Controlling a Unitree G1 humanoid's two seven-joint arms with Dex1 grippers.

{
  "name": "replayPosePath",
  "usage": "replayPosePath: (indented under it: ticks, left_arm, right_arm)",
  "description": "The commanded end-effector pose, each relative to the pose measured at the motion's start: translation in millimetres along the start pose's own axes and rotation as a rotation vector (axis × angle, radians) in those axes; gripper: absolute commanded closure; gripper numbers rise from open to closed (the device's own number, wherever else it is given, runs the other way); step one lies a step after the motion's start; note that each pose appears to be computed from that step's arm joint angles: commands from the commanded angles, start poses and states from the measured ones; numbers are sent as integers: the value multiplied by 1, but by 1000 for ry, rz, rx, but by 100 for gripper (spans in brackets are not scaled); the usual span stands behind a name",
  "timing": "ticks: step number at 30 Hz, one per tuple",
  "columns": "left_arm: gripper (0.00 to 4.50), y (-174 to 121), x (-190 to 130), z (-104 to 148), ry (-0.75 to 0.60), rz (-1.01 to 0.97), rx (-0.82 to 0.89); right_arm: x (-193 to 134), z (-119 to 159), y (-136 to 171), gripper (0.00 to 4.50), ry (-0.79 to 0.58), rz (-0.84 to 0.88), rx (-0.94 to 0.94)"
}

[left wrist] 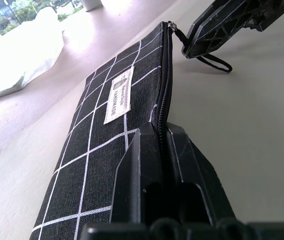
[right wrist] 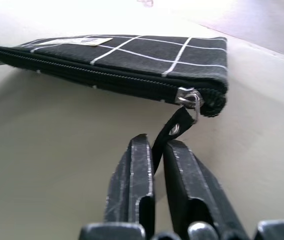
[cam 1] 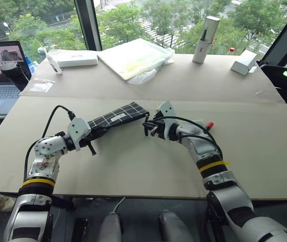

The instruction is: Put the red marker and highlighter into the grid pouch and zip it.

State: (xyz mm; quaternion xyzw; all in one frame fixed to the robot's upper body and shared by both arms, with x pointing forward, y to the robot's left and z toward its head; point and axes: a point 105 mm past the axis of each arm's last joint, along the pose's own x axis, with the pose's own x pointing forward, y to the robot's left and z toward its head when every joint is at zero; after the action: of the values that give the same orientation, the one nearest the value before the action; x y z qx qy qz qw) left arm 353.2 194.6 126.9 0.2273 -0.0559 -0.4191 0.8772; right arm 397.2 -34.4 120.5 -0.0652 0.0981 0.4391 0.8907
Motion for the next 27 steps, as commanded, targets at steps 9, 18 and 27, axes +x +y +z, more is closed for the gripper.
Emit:
replayPosePath:
  ticks: [9,18,27]
  left_arm:
    - [450,0,7,10,-44,11,9]
    - [450,-2,13,12,-60,0,7]
    - [450,-10,16,11,-68,-17,-2]
  right_arm:
    - [36,43,78,449,-92,231,-156]
    - [57,53,101,420,-112,238,-169]
    - [-16,41,75,179,-81,274,-12]
